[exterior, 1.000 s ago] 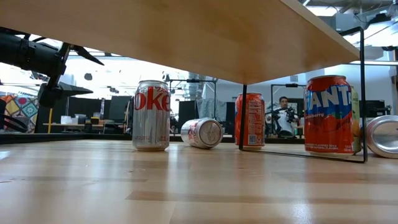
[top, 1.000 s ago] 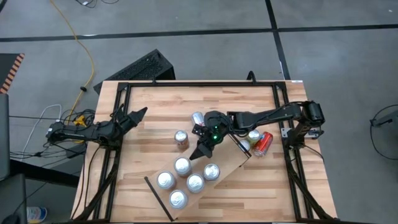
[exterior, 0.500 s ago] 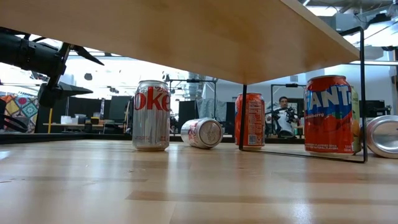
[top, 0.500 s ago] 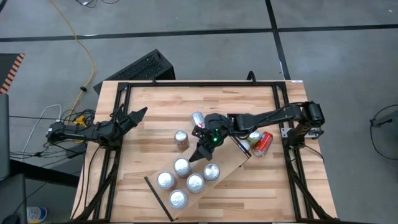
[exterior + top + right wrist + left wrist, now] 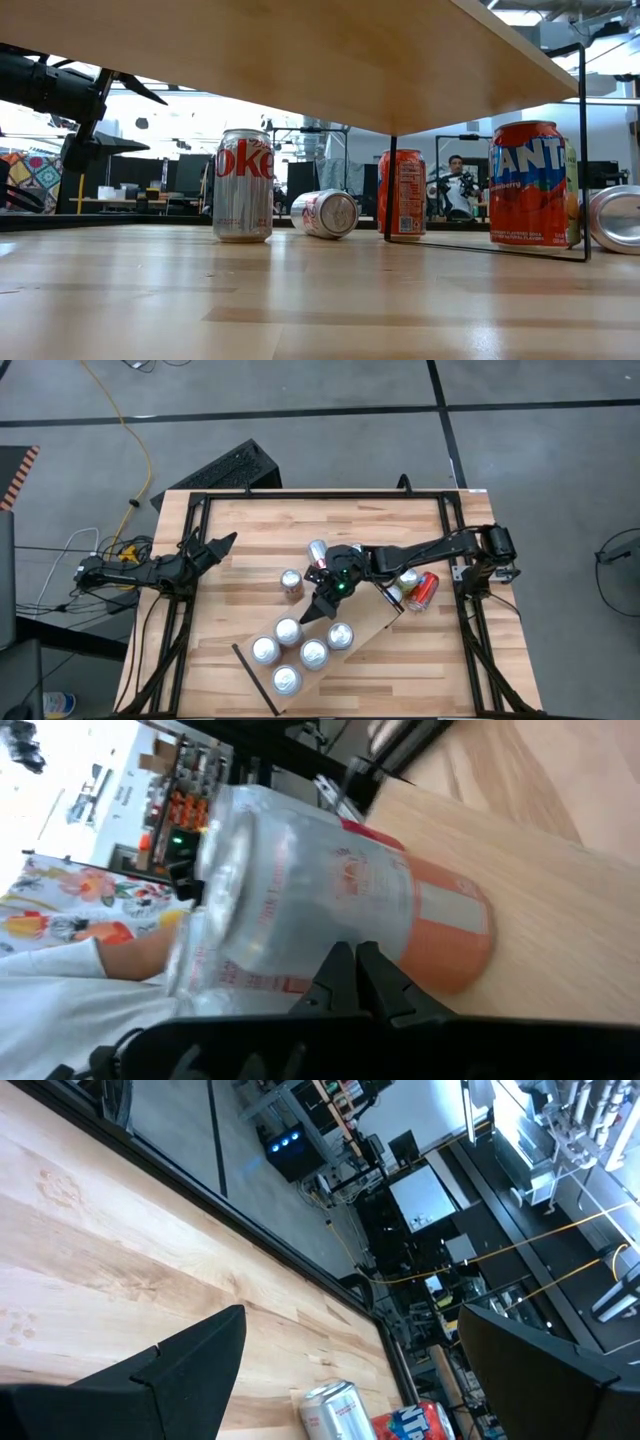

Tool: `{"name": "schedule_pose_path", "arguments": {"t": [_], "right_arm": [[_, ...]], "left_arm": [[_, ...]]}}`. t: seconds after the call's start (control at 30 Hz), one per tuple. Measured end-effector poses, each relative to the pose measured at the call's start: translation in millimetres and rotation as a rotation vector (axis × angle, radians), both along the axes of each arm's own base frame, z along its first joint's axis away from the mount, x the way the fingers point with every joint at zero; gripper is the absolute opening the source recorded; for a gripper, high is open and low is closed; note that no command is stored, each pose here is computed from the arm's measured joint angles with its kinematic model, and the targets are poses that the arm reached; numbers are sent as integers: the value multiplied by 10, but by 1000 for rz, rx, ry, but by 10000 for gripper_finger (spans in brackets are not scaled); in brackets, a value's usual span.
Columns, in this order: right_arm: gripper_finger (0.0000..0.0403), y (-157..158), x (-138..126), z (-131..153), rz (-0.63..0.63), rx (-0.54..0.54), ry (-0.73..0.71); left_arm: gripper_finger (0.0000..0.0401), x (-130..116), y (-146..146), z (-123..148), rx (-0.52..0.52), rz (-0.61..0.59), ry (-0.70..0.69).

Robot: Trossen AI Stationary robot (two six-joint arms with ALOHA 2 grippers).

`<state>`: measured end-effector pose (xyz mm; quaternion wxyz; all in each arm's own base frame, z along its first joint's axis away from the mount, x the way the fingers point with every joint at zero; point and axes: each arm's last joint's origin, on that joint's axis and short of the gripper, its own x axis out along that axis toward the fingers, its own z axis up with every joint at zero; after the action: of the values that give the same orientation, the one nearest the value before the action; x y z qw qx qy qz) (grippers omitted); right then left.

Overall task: Place canned beverage on shelf
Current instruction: Adjust the orange white soda can on the shelf, then adjust the red silver soda can on the shelf

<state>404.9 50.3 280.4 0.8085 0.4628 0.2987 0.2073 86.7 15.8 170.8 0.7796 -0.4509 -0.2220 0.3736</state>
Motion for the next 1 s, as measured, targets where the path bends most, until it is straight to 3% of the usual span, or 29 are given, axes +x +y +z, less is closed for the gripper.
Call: {"name": "schedule_pose_path", "arguments": {"t": [0.67, 0.83, 1.0], "right_arm": [[0, 24, 22, 42, 36, -8, -81], [0, 3, -3, 50, -45, -46, -53], [0, -74, -261, 222, -134, -137, 56]], "left_arm": [[351, 1, -1, 1, 0, -6, -1], [351, 1, -1, 2, 0, -6, -1], [351, 1, -1, 1, 0, -7, 0]]}}
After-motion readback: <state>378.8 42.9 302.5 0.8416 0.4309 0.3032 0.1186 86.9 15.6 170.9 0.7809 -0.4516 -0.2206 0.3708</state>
